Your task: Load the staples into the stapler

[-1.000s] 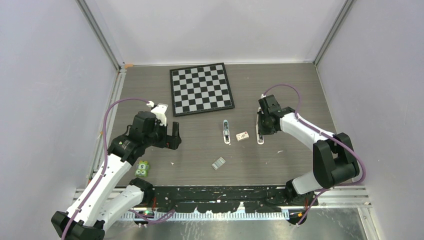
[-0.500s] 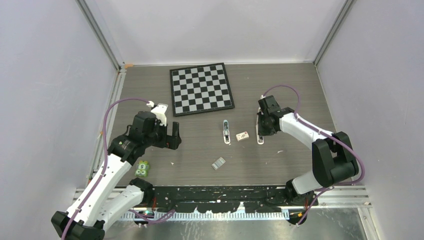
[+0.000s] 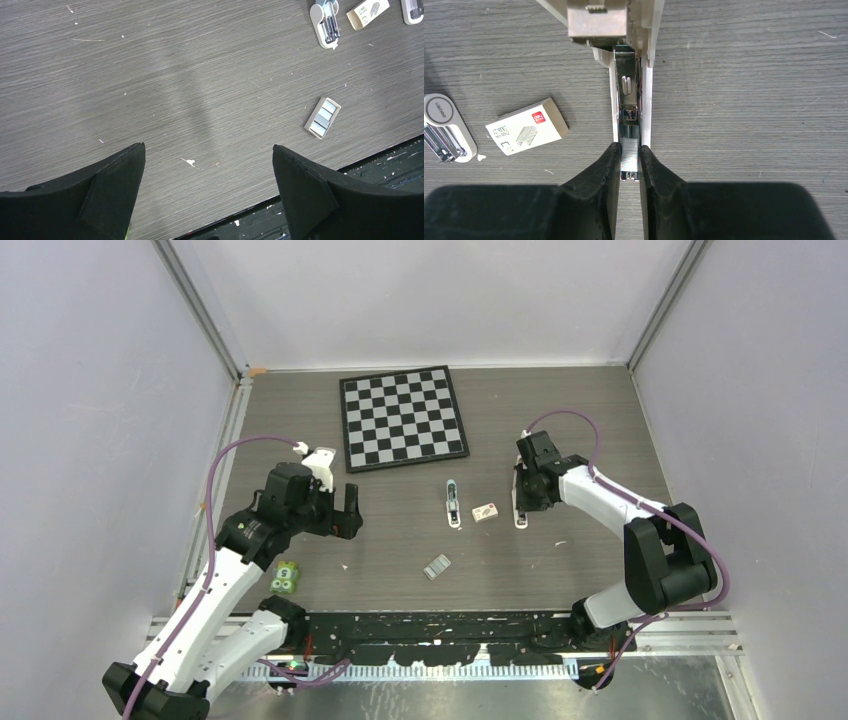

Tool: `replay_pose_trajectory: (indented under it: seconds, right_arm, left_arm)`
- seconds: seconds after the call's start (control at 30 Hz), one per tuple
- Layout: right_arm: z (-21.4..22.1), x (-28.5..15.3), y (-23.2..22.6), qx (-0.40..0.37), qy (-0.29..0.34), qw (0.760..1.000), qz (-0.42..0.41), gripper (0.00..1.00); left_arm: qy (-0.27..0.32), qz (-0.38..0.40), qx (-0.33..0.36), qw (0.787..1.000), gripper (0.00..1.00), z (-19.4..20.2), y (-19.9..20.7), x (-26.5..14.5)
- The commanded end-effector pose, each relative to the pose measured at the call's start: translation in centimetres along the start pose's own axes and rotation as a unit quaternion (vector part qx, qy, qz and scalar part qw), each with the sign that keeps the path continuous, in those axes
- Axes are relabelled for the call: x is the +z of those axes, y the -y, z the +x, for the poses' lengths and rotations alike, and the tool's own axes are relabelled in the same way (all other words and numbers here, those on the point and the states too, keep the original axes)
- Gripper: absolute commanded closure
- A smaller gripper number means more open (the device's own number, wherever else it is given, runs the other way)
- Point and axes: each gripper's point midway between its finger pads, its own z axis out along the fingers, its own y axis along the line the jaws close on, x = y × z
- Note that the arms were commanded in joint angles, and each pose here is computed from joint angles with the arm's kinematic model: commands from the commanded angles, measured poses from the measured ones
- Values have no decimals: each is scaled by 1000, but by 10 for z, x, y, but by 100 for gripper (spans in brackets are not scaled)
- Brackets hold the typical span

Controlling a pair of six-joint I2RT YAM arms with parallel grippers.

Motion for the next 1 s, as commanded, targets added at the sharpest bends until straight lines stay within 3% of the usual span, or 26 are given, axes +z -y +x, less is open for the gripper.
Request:
replay_pose_trajectory:
  seconds: [0.0,0.97]
  right_arm:
    - [-1,2,0,4,2,1000,0,76]
    - [-2,1,0,6,3,1000,0,72]
  left_arm:
    - [15,5,4,1000,0,-8,1,0]
    - [14,4,4,1000,0,-7,1,0]
